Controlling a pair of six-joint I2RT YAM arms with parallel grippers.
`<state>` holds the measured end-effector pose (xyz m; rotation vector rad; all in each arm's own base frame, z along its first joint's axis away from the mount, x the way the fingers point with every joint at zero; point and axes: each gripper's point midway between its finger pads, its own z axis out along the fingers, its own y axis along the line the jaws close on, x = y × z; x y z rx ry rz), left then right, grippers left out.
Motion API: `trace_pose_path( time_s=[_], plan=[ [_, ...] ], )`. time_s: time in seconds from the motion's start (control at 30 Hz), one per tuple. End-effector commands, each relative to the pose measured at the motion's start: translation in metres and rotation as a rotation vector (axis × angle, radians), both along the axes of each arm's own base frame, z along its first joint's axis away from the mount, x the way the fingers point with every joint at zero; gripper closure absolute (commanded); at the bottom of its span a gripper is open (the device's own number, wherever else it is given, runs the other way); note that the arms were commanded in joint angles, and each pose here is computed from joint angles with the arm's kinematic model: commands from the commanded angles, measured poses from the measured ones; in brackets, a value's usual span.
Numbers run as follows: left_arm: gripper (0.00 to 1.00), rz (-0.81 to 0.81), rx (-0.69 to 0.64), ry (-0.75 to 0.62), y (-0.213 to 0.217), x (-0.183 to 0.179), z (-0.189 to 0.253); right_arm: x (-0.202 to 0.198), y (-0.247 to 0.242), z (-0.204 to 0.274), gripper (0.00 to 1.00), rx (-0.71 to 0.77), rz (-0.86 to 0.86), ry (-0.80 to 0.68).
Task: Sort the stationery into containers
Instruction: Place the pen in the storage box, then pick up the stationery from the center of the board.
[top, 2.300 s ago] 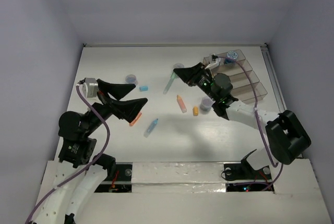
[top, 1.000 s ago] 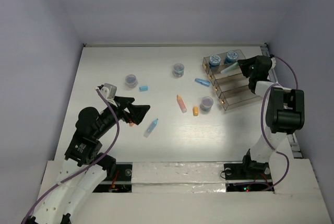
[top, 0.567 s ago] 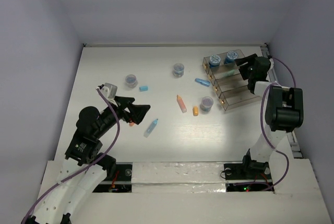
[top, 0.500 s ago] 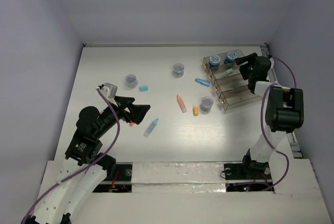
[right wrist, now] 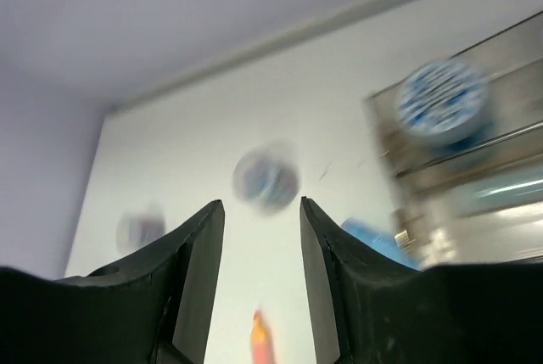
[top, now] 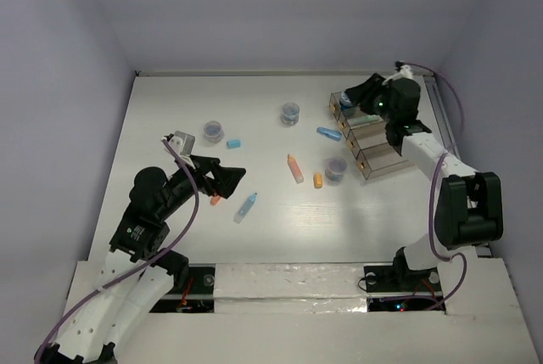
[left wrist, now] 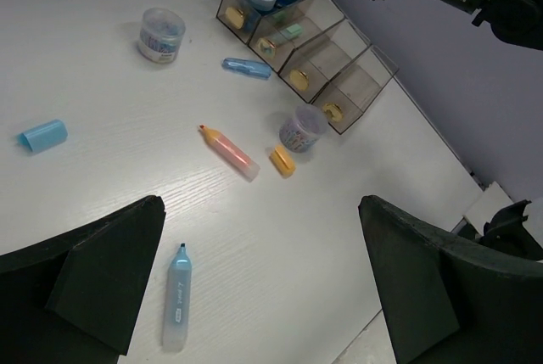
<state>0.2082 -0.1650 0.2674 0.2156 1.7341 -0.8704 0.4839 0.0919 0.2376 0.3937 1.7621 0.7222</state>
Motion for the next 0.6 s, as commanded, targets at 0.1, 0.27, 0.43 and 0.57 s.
trace_pose_path(
  time_s=[0.1,0.27,0.43,0.57],
  plan=[
    [0.01,0.032,-0.007,-0.064,0.003,0.01,0.023,-0.061,0.106,-0.032,0.53,-0.231,0.374,0.096],
    [0.01,0.052,0.004,-0.04,0.003,0.017,0.017,-0.097,0.149,-0.058,0.56,-0.353,0.52,0.158],
    [0.01,0.045,0.009,-0.004,-0.001,0.023,0.009,-0.123,0.179,-0.094,0.48,-0.531,0.588,0.264],
    [0.01,0.057,0.018,0.026,-0.001,0.027,0.001,-0.129,0.194,-0.114,0.39,-0.585,0.618,0.298]
  ],
)
